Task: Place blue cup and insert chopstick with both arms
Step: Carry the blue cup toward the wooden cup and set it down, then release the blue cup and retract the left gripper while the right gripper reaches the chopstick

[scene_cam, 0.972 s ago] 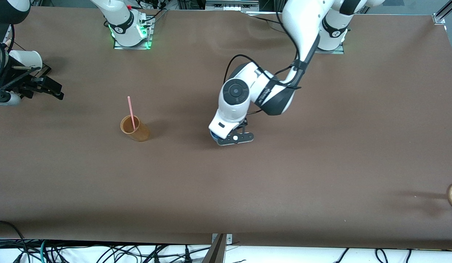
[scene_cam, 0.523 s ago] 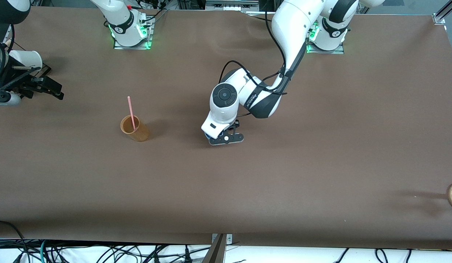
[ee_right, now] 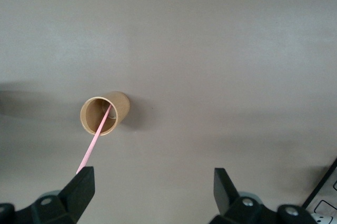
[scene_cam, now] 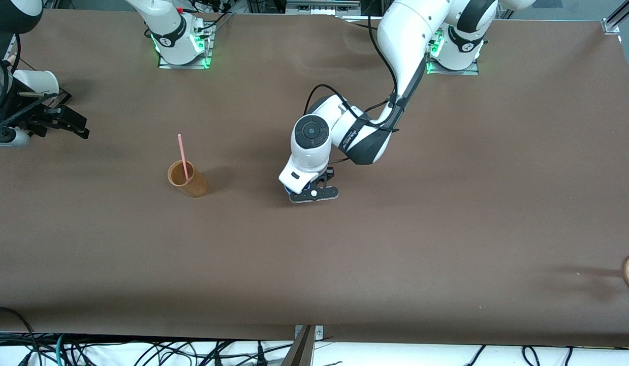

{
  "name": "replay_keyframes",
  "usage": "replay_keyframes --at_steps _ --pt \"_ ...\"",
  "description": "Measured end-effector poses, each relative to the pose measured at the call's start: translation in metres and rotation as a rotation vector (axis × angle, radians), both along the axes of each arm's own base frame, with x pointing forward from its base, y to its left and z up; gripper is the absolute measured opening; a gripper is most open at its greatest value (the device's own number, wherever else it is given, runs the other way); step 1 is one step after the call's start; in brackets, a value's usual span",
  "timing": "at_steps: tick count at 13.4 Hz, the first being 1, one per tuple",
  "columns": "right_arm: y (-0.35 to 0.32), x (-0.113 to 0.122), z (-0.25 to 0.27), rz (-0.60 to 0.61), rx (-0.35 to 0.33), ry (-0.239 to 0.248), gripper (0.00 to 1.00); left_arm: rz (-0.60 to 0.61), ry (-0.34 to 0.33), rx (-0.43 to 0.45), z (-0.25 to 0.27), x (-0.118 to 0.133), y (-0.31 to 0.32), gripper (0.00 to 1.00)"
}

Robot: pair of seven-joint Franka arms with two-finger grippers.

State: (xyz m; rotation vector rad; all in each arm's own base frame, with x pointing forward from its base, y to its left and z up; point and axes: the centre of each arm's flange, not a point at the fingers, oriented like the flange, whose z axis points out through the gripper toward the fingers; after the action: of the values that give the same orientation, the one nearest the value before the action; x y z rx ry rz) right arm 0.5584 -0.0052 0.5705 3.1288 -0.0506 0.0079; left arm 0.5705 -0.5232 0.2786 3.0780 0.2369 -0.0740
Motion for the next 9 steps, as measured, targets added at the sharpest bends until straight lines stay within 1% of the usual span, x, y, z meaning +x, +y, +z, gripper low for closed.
replay_keyframes --at_steps 1,2,5,6,7,9 --pt "0.0 0.0 0.0 0.0 0.002 0.0 1.0 -0.005 0.005 0.004 0.008 0.002 0.004 0.59" --pt "0.001 0.0 0.0 -0.001 0.005 0.0 1.0 -0.011 0.01 0.008 0.015 0.006 0.01 0.68" --pt "0.007 0.0 0.0 0.009 0.008 0.002 1.0 -0.019 0.025 0.016 0.047 0.025 0.041 0.97" --pt "0.012 0.0 -0.002 0.017 0.008 0.01 1.0 -0.016 0.031 0.017 0.06 0.034 0.057 1.0" --pt "0.017 0.0 -0.006 0.025 0.01 0.023 1.0 -0.021 0.023 0.009 0.077 0.044 0.072 1.0" --pt "0.033 0.003 -0.018 0.048 0.014 0.052 1.0 -0.033 -0.024 -0.024 0.123 0.06 0.101 1.0"
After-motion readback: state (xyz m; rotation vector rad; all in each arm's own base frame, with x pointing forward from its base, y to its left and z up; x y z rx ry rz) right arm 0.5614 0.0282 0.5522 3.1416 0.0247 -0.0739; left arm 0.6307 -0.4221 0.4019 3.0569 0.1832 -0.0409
